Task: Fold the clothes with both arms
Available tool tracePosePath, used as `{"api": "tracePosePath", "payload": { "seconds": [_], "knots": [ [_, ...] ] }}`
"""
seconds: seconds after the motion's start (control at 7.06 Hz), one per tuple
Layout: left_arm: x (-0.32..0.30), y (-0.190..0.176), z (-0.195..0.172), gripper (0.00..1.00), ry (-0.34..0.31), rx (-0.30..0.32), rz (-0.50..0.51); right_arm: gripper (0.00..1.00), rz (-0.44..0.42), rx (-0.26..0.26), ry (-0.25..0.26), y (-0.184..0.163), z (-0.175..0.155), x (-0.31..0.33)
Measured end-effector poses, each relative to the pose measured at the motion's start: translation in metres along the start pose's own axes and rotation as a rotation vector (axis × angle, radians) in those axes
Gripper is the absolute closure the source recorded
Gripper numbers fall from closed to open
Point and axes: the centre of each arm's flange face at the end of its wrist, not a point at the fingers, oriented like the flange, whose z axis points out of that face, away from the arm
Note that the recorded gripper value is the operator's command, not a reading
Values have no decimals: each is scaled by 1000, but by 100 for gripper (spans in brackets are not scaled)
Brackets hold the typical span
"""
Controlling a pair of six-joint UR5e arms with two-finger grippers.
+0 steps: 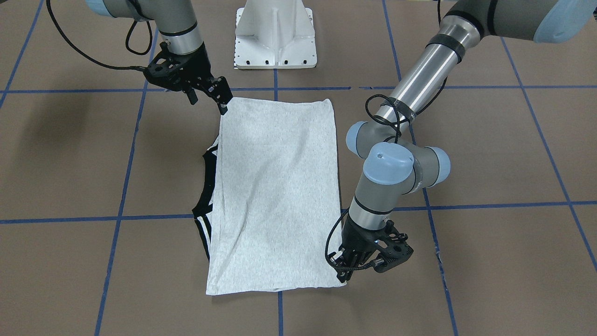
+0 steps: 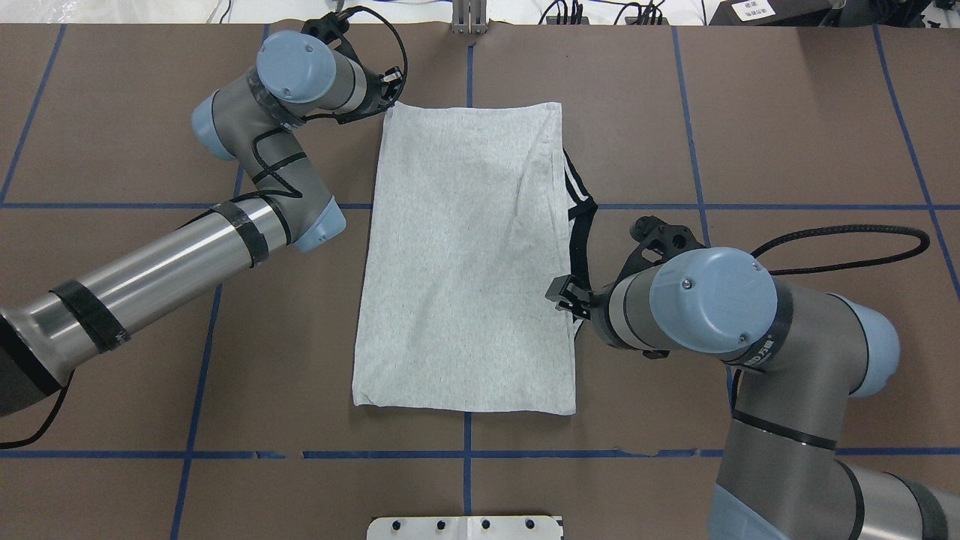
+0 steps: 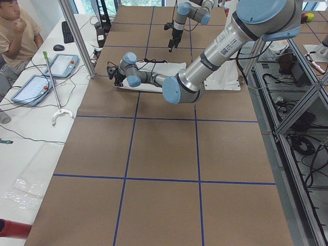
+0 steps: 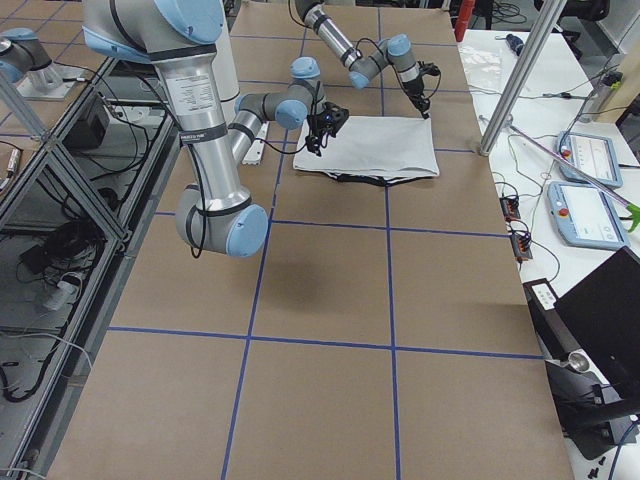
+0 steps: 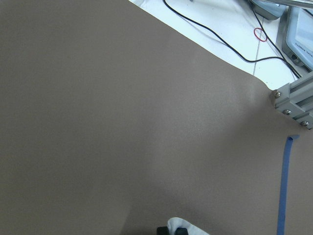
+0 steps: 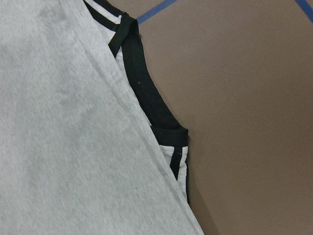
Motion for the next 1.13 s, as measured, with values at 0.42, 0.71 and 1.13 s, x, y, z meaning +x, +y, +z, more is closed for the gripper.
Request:
{"api": "tracePosePath", "payload": {
  "seconds": [0.42, 0.71, 1.13],
  "knots": [
    [7, -15, -32, 66, 60, -37, -5, 0, 27, -15, 60, 69, 43, 9],
    [4, -14, -38, 65, 68, -44, -4, 1, 79, 2, 86, 90, 71, 10],
    [-2, -13, -37, 65, 63, -46, -5, 2, 106, 3, 61, 93, 85, 3]
  ]
}}
